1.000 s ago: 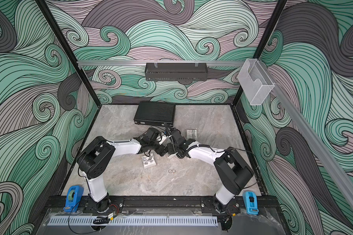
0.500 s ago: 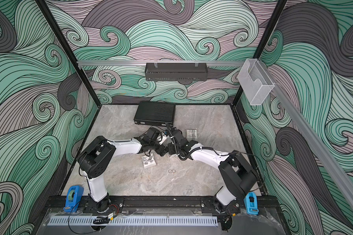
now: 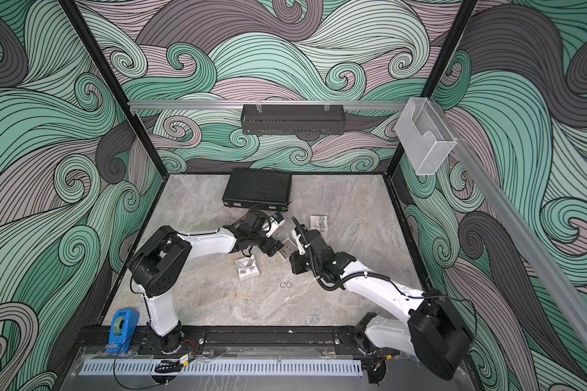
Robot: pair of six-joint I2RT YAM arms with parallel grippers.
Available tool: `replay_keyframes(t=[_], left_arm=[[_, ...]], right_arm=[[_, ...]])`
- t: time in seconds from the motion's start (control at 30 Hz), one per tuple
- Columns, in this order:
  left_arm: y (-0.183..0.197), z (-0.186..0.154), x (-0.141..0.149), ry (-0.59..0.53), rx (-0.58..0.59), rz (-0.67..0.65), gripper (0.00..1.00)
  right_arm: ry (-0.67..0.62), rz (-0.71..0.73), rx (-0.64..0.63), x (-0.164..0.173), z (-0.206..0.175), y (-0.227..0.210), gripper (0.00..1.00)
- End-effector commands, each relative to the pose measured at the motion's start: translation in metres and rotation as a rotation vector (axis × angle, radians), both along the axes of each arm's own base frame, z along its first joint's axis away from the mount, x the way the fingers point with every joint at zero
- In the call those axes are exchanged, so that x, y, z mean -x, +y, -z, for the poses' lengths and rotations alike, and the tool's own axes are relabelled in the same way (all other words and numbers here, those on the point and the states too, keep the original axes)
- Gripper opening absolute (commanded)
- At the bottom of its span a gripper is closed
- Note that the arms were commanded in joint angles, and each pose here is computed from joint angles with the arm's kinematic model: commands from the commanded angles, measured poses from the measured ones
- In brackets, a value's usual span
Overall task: Take the rings out of the lift-off lid box
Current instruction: Place the ring at the center of the board.
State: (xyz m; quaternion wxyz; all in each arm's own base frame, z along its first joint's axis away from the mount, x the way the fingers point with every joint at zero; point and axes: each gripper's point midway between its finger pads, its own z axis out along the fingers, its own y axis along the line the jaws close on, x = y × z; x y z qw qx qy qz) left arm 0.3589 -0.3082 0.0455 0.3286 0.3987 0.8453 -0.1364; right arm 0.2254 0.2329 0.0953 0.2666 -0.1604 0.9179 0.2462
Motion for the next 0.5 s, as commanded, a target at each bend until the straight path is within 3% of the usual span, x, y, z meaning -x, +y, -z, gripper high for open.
replay_keyframes(t=[0.0, 0.47], left_arm=[[0.0, -0.024, -0.007, -0.045, 0.003, -0.002, 0.93], [0.009, -0.038, 0.002, -0.062, 0.011, -0.014, 0.94]], right_arm=[[0.116, 0.012, -0.047, 0.025, 0.019, -0.004, 0.0], [0.239, 0.087, -0.093, 0.035, 0.065, -0.003, 0.0]])
